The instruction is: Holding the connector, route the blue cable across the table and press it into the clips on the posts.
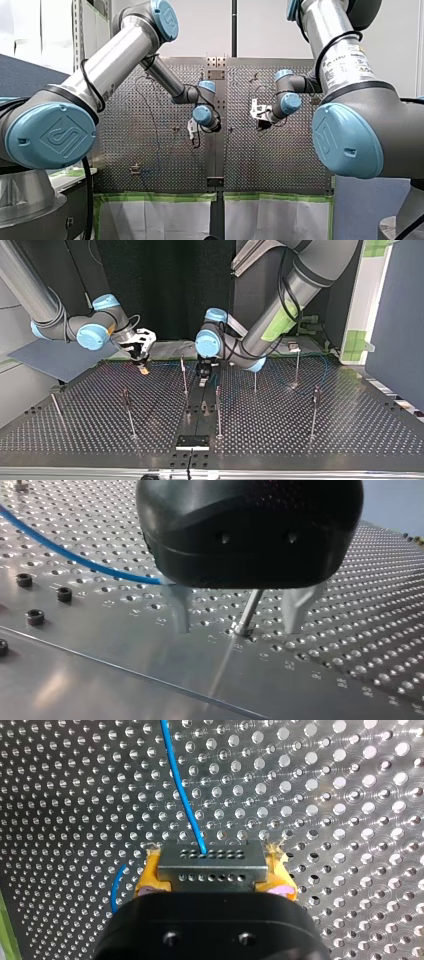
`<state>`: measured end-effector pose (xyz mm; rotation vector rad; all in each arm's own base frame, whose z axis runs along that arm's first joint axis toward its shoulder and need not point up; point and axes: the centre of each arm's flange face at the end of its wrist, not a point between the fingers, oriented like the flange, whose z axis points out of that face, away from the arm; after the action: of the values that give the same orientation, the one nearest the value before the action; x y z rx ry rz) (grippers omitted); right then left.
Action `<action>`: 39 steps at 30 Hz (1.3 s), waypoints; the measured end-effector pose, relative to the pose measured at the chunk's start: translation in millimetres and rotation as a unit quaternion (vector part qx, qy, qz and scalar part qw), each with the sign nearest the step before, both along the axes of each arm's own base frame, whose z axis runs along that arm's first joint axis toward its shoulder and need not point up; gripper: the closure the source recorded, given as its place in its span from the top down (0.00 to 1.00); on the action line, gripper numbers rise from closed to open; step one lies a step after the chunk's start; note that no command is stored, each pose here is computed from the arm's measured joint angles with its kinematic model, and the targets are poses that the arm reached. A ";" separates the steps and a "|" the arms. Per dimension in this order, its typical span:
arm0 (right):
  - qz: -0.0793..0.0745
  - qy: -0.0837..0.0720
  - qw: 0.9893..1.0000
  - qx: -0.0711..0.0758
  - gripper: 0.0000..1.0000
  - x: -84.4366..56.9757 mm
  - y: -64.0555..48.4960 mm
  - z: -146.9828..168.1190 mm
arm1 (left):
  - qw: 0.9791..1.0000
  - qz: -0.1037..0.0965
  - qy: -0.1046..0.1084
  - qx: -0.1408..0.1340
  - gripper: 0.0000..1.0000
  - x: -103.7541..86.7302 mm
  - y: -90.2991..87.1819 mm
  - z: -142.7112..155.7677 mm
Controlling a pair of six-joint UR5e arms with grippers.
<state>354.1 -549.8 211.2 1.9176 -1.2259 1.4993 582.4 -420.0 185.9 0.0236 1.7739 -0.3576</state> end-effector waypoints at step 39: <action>-0.008 0.001 1.000 0.006 0.00 -10.3 -4.6 0.3 | 0.999 -0.026 -0.028 0.022 1.00 -126.0 -36.2 52.3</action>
<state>343.8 -554.4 211.6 1.9109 -1.2491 1.4853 456.3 -456.2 238.2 0.1098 1.7287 -0.3516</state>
